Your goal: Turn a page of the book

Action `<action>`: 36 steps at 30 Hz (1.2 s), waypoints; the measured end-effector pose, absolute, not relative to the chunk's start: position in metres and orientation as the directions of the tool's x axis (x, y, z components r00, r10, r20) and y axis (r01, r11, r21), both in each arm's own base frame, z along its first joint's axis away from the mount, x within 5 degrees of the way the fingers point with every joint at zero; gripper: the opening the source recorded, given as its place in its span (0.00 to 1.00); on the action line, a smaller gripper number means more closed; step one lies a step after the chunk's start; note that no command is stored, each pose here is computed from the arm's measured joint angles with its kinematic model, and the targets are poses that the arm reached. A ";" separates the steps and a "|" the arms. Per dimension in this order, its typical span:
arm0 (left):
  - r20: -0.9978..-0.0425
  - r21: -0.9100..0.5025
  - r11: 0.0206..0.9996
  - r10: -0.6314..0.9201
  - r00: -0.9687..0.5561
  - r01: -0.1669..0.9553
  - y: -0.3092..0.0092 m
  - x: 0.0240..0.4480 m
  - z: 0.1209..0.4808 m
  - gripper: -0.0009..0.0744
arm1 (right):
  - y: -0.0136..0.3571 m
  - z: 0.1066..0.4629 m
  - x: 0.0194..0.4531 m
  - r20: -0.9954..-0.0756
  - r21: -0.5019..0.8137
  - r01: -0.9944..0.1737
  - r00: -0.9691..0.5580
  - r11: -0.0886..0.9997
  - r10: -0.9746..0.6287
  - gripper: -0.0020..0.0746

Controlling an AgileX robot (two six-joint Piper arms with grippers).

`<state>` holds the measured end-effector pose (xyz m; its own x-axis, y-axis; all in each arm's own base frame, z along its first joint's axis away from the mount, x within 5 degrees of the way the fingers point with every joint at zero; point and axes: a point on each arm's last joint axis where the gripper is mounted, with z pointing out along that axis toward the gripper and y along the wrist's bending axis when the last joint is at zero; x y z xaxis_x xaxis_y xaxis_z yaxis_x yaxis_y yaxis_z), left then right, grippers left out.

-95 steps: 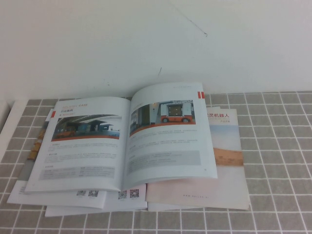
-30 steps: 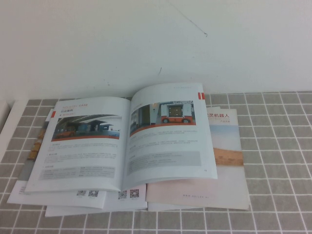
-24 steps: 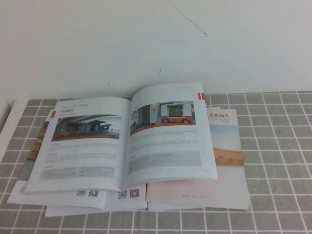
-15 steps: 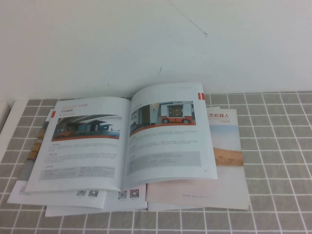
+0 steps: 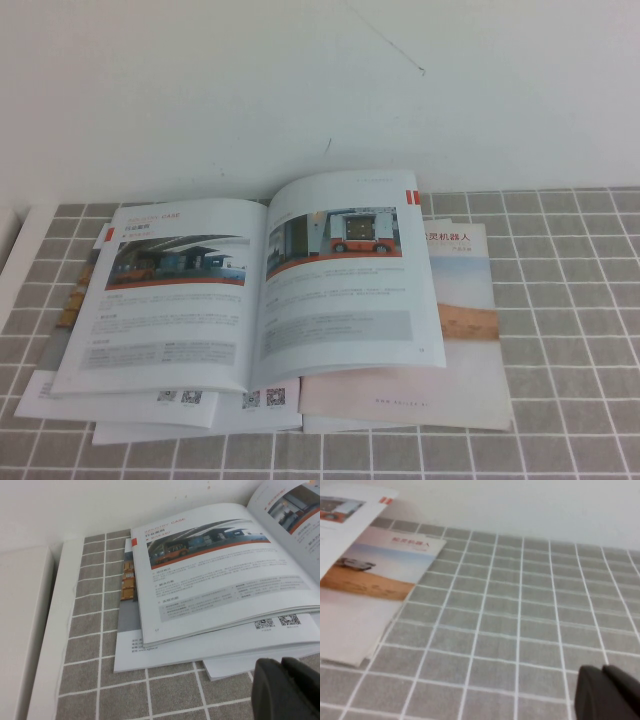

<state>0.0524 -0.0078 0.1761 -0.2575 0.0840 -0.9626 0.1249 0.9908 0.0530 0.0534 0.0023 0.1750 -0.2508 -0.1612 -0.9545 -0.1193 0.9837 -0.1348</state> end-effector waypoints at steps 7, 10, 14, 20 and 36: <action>-0.963 0.049 0.991 0.080 -0.258 0.124 -0.008 0.052 0.176 0.01 | -0.004 0.170 0.052 -0.944 -0.064 0.010 -0.325 0.998 -0.057 0.02; -0.963 0.049 0.991 0.080 -0.258 0.124 -0.008 0.052 0.176 0.01 | -0.004 0.170 0.051 -0.944 -0.049 0.016 -0.329 0.999 -0.041 0.02; -0.963 0.049 0.991 0.080 -0.258 0.124 -0.008 0.052 0.176 0.01 | -0.004 0.170 0.051 -0.943 -0.043 0.018 -0.330 0.999 -0.035 0.02; -0.963 0.049 0.991 0.079 -0.259 0.122 -0.008 0.052 0.176 0.01 | -0.004 0.170 0.051 -0.943 -0.043 0.018 -0.330 0.999 -0.035 0.02; -0.963 0.049 0.991 0.079 -0.259 0.122 -0.008 0.052 0.176 0.01 | -0.004 0.170 0.051 -0.943 -0.043 0.018 -0.330 0.999 -0.035 0.02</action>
